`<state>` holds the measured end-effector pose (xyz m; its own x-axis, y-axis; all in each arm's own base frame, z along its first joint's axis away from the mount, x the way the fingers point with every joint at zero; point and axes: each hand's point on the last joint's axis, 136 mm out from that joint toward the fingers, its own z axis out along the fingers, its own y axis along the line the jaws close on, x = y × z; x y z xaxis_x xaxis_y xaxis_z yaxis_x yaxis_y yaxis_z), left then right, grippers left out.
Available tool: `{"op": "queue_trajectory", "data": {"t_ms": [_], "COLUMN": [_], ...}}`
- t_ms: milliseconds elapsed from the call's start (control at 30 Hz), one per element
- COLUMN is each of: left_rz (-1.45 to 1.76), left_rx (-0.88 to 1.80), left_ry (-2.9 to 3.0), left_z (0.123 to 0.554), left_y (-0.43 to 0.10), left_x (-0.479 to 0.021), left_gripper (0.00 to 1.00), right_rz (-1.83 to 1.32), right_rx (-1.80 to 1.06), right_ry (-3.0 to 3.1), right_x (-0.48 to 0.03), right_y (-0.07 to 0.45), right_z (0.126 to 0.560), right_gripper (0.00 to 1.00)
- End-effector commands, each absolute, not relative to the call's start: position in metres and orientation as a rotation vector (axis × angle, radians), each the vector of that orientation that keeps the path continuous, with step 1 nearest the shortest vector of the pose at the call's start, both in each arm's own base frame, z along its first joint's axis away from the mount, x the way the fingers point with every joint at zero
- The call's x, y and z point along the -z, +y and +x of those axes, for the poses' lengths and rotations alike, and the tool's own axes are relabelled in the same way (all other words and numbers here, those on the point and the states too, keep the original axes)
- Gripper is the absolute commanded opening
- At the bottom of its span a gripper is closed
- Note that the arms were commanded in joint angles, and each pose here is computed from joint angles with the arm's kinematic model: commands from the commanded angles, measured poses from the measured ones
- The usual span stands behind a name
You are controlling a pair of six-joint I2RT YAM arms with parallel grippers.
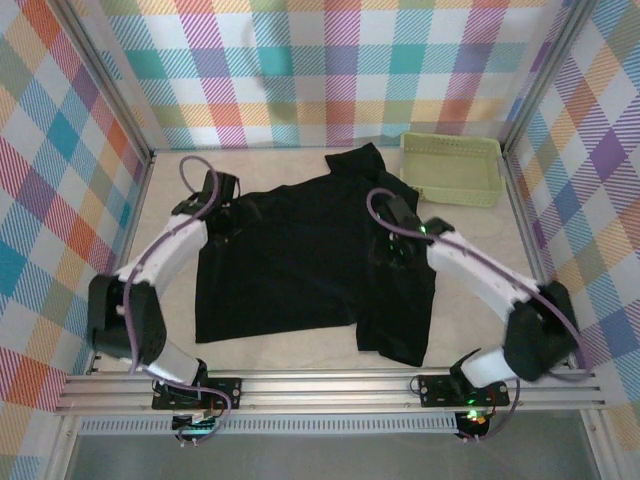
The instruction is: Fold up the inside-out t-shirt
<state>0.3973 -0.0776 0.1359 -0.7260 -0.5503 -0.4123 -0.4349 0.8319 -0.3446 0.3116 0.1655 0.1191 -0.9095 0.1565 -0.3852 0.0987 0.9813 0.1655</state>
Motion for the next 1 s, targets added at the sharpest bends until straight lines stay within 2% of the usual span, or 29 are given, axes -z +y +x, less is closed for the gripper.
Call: {"op": "queue_trajectory", "data": {"t_ms": [0, 100, 200, 433, 567, 667, 967], "left_rz": [-0.75, -0.774, -0.811, -1.015, -1.096, -1.093, -0.961], "left_rx": [0.312, 0.365, 0.325, 0.279, 0.253, 0.284, 0.328], "left_ry": [2.591, 2.641, 2.689, 2.701, 2.669, 2.661, 2.705], "left_z": [0.415, 0.425, 0.423, 0.403, 0.395, 0.396, 0.378], "left_y": [-0.082, -0.094, -0.088, -0.031, 0.004, 0.008, -0.029], "left_x": [-0.106, -0.077, -0.049, -0.009, -0.006, -0.01, -0.027], "left_gripper": [0.8, 0.8, 0.8, 0.8, 0.81, 0.81, 0.82], "right_rz": [0.047, 0.055, 0.053, 0.096, 0.103, 0.12, 0.314], "right_rx": [-0.191, -0.17, -0.147, -0.251, -0.33, -0.345, -0.172], "right_ry": [2.762, 2.787, 2.835, 2.932, 2.957, 2.958, 2.93], "right_x": [-0.101, -0.083, -0.063, -0.025, -0.019, -0.02, -0.022], "right_y": [0.173, 0.173, 0.176, 0.191, 0.217, 0.231, 0.179], "right_z": [0.353, 0.377, 0.384, 0.354, 0.324, 0.304, 0.261], "right_gripper": [0.61, 0.62, 0.63, 0.63, 0.63, 0.63, 0.62]}}
